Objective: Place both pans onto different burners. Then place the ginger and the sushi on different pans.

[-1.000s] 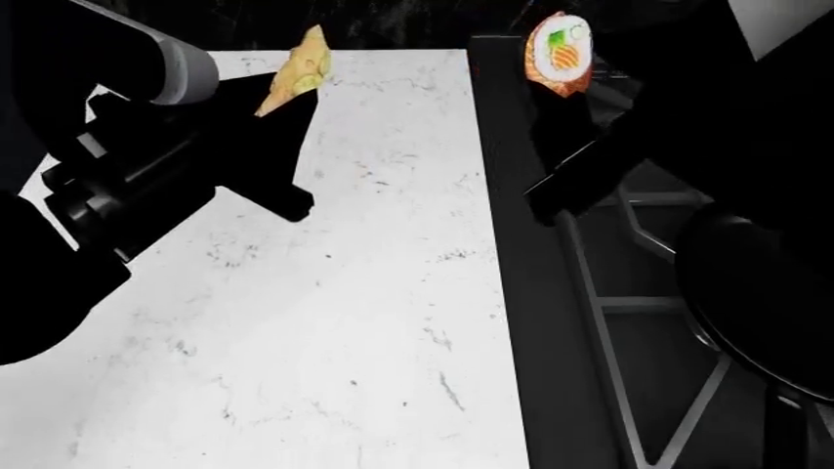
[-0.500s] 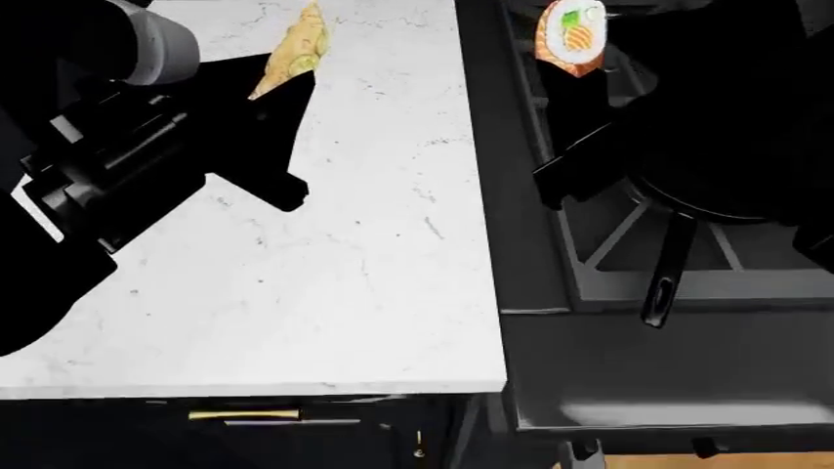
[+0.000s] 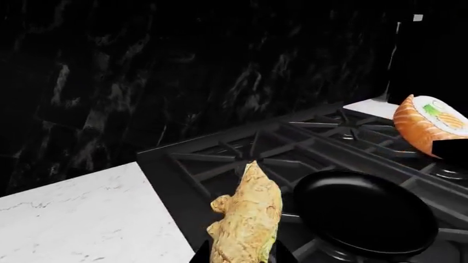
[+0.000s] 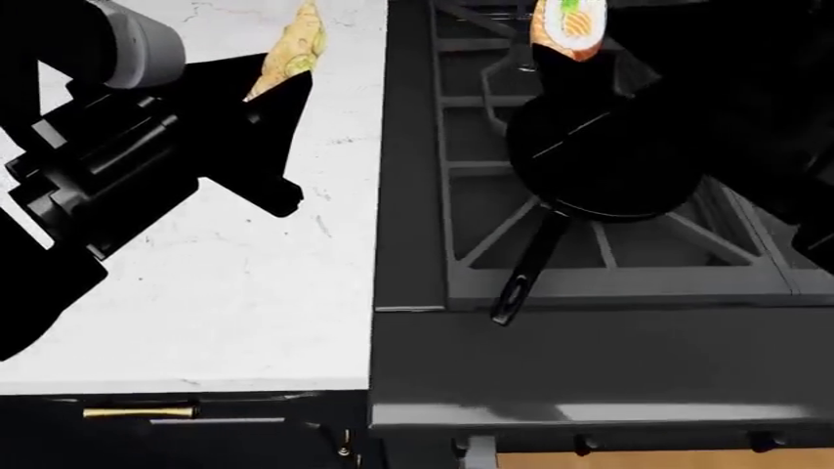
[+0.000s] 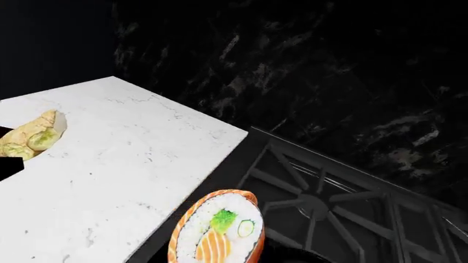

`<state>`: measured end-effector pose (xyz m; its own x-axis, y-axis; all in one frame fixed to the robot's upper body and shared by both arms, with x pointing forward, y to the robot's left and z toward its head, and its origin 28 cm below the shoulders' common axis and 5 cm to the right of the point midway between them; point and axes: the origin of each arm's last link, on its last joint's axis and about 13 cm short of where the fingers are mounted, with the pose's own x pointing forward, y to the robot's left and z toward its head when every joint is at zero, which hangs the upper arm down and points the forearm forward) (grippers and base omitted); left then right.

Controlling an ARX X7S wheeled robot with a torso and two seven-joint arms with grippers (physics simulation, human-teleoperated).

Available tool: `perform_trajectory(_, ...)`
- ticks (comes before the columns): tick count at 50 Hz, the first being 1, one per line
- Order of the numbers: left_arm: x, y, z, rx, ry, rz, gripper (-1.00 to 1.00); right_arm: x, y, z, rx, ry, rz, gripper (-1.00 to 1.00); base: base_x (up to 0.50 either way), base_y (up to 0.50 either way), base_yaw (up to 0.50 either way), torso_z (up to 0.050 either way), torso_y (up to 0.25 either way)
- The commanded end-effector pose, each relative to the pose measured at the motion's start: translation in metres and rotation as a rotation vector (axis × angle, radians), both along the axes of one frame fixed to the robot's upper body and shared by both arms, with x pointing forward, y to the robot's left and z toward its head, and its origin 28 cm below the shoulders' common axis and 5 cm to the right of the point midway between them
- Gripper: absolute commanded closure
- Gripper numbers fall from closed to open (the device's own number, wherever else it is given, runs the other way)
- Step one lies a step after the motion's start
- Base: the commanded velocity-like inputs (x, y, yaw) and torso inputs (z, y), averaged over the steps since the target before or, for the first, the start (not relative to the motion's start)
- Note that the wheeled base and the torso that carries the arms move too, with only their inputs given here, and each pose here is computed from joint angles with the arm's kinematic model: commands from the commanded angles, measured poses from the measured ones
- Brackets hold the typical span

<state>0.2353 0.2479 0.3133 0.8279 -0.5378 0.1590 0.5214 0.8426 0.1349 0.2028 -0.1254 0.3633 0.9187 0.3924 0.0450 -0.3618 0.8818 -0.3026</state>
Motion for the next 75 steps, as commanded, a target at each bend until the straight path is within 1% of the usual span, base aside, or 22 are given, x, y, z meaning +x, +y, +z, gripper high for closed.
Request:
perform_trajectory(1,-0.001,-0.002,0.000,-0.003,0.002,-0.004,1.00,-0.001,-0.002,-0.002,0.026,-0.008,0.018,1.00,0.02,-0.50,0.00,0.000,0.000)
perform_trajectory(15,0.002,-0.002,-0.001,-0.009,0.007,-0.001,1.00,0.005,-0.004,-0.006,0.073,0.000,0.035,1.00,0.06,-0.50,0.00,0.000,0.000)
perform_trajectory(24,-0.002,-0.004,-0.001,0.000,0.002,-0.016,1.00,0.002,-0.005,-0.008,0.081,0.006,0.034,1.00,0.07,-0.50,0.00,0.000,0.000)
perform_trajectory(52,-0.007,-0.004,0.005,0.007,-0.014,-0.011,1.00,-0.002,-0.007,-0.009,0.091,-0.003,0.036,1.00,0.07,-0.50,0.00,0.000,0.000)
perform_trajectory(58,-0.009,-0.005,0.006,0.007,-0.016,-0.009,1.00,-0.004,-0.007,-0.011,0.072,0.009,0.030,1.00,0.05,-0.42,0.00,0.000,0.000)
perform_trajectory(63,-0.011,-0.005,0.006,0.007,-0.018,-0.009,1.00,-0.006,-0.007,-0.013,0.042,0.012,0.030,1.00,0.00,0.00,0.00,0.000,0.000)
perform_trajectory(70,-0.010,-0.004,0.005,0.000,-0.015,-0.004,1.00,-0.009,-0.009,-0.009,0.027,0.034,0.031,1.00,0.00,0.00,0.00,0.000,0.000)
perform_trajectory(75,-0.008,-0.004,0.003,-0.003,-0.009,-0.007,1.00,-0.010,-0.011,-0.006,-0.008,0.060,0.035,1.00,0.00,0.00,0.00,0.000,0.000)
